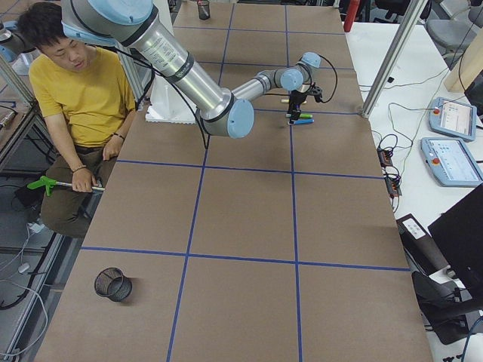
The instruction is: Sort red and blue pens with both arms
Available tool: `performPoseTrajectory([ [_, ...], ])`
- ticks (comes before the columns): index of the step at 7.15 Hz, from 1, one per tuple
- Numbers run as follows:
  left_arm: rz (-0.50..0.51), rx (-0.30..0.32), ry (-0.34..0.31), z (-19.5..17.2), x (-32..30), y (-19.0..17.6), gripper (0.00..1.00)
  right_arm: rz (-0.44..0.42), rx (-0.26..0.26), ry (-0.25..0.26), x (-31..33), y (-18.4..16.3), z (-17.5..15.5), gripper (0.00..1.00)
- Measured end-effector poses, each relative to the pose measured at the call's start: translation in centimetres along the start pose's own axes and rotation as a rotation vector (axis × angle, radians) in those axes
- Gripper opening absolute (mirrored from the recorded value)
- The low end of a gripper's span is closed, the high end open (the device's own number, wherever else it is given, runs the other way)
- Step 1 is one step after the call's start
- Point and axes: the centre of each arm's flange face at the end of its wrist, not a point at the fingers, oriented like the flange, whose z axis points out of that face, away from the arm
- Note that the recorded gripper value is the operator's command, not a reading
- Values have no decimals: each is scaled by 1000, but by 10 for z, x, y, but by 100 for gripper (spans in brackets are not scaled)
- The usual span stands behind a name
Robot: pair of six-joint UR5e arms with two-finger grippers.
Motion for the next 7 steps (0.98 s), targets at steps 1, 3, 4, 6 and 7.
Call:
performPoseTrajectory([
  [1,0,0,0,0,0,0,100,-3,-5,3,-2,2,6,51],
  [3,0,0,0,0,0,0,100,-8,-4,2,-2,2,11,48],
  [4,1,0,0,0,0,0,100,-15,5,-3,-1,-1,15,48],
  [6,6,0,0,0,0,0,100,-22,21,-9,2,-6,23,47],
  [7,8,-1,0,0,0,0,100,-19,24,-10,2,-7,23,45],
])
